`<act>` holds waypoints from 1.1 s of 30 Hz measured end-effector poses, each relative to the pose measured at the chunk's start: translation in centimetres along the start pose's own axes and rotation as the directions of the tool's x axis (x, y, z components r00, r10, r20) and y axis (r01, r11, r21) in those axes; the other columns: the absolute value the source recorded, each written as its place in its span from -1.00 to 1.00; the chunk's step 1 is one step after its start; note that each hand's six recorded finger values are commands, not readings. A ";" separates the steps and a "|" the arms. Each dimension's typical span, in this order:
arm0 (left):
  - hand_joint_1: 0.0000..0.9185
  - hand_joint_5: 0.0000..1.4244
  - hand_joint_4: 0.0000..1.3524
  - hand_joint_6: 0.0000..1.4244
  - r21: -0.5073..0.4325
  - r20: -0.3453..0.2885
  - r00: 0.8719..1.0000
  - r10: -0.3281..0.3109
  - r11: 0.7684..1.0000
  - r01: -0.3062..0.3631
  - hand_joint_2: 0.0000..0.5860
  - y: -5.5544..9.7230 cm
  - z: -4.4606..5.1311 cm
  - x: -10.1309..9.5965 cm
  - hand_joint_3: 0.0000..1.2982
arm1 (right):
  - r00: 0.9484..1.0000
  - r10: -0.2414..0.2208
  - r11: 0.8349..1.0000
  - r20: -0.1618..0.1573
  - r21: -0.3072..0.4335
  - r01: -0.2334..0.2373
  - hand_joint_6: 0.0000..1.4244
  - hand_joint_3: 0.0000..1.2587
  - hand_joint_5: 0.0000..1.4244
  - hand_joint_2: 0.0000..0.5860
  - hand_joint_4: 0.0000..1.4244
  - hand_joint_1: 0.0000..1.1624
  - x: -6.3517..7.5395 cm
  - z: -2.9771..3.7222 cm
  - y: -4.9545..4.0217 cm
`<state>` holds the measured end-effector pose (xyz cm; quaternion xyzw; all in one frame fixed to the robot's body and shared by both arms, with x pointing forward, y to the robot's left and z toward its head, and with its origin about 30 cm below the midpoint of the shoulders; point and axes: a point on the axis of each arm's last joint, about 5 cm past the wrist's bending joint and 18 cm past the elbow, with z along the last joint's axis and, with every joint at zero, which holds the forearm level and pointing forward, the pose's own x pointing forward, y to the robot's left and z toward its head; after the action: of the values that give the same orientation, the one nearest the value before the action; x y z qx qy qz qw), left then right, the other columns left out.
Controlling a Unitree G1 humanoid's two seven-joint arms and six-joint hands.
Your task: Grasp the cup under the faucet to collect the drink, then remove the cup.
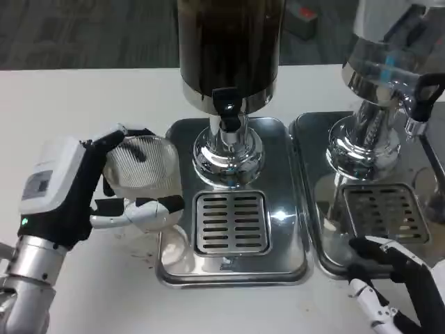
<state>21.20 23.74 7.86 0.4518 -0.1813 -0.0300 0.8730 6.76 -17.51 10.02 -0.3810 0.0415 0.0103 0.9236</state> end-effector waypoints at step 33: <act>0.08 0.57 0.38 1.00 -0.095 0.051 0.990 -0.132 0.986 0.136 -0.97 -4.8 2.68 2.6 0.10 | 1.000 -0.017 0.999 -0.007 0.036 0.017 -0.49 -0.46 -0.62 0.49 -0.57 -0.57 -0.7 0.71 0.24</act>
<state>23.22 18.28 6.21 0.4188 -0.1681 -0.1075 0.8859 6.14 -16.84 10.41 -0.3647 0.0414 0.0003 0.9302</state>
